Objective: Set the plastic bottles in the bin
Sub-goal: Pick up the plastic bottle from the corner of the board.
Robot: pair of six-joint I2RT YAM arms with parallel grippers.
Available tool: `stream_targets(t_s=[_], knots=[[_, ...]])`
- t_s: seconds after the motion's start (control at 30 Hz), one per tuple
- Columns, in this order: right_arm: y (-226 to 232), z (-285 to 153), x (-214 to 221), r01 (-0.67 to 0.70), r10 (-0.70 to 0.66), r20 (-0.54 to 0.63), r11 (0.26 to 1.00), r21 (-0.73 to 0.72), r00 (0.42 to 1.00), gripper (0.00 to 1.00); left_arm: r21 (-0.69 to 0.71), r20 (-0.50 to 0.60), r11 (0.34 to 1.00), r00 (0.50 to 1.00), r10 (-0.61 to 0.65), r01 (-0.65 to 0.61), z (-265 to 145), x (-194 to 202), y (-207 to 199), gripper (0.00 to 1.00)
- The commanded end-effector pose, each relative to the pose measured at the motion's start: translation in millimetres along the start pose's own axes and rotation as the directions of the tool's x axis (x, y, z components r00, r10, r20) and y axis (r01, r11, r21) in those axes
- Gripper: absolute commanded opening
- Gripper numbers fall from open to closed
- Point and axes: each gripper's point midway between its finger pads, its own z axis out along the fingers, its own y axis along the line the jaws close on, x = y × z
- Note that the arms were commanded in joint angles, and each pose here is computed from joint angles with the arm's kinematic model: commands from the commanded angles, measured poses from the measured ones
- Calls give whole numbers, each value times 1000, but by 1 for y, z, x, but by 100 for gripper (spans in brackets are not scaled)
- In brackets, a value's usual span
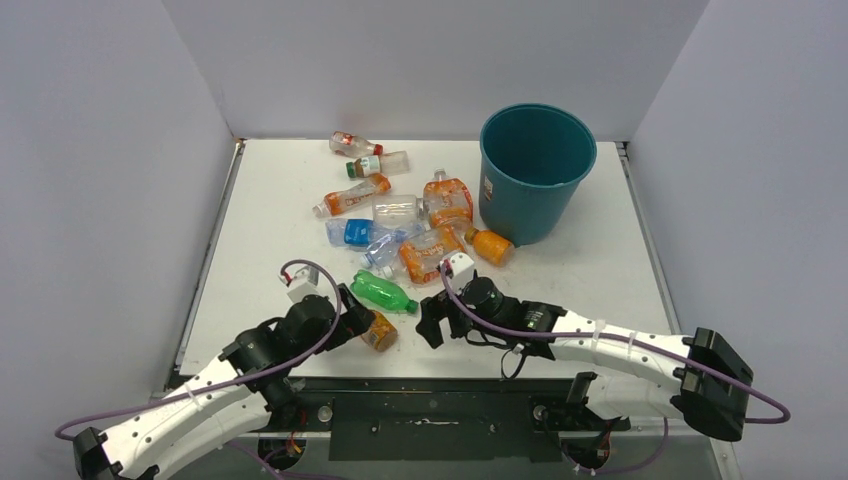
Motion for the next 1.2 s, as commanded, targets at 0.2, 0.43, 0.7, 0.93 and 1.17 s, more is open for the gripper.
stream_targets(t_s=[0.2,0.43,0.7,0.93,1.17], knots=[[-17,7,-11,-65,50,117,989,129,992,100,53,-80,988,987,-143,147,29,23,-15,96],[-24,-2,-12,-70,50,125,984,164,991,100,-48,-98,987,982,-159,155,52,30,-2,96],[-29,-9,-10,-78,54,132,980,183,990,100,-125,-51,975,980,-192,184,61,31,21,91],[-27,-10,-15,-66,42,131,981,182,991,100,-112,-76,979,980,-182,173,68,41,25,77],[-22,-12,-21,-48,26,129,985,165,991,100,-58,-100,986,982,-159,153,70,45,17,59]])
